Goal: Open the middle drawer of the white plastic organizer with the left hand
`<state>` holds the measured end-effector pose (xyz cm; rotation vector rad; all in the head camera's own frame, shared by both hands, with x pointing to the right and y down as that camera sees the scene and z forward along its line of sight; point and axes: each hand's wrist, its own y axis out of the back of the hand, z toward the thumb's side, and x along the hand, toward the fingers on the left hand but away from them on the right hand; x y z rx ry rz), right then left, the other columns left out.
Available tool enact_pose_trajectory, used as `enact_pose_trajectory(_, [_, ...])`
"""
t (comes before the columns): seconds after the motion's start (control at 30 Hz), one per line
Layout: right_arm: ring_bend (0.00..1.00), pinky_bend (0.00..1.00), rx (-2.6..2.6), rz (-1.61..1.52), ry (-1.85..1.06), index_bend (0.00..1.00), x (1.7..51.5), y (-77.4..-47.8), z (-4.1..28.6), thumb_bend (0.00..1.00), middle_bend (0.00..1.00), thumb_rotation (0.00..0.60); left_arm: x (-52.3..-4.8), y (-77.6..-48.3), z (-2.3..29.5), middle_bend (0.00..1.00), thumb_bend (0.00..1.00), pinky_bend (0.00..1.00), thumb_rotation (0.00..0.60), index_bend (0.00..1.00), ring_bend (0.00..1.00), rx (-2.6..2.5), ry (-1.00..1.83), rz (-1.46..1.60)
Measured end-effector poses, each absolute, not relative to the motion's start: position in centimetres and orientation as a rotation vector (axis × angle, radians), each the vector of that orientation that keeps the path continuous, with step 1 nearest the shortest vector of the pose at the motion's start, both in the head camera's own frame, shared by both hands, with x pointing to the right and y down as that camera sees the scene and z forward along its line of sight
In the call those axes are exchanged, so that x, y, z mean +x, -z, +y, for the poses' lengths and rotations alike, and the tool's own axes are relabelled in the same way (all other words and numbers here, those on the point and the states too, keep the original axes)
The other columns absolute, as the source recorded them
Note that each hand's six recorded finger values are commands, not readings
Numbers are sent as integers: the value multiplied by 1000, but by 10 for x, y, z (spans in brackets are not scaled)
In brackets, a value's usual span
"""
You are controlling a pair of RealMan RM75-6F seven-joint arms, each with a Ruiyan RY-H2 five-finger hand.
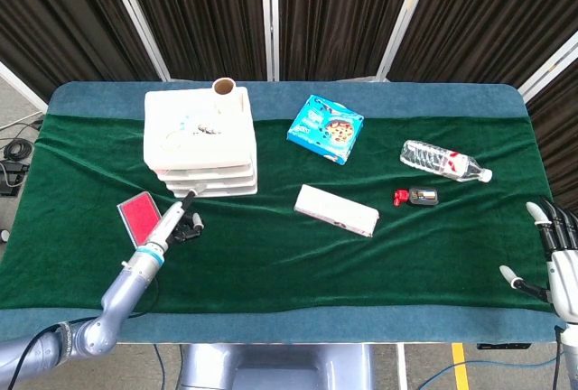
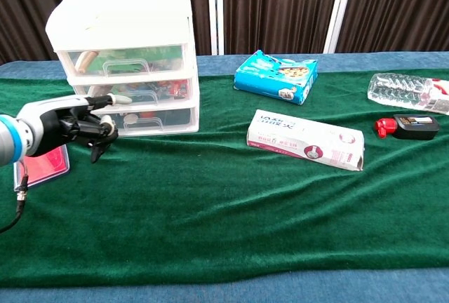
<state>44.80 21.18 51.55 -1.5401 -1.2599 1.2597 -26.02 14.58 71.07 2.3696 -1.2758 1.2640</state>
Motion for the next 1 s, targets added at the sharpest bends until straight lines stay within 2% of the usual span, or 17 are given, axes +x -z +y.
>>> enact_pose_trajectory(1.0, [0, 0, -1553, -1268, -1261, 36, 450, -517, 211, 35, 0, 600, -228, -729, 138, 814, 1000, 659, 600, 0, 663, 2365, -1248, -1239])
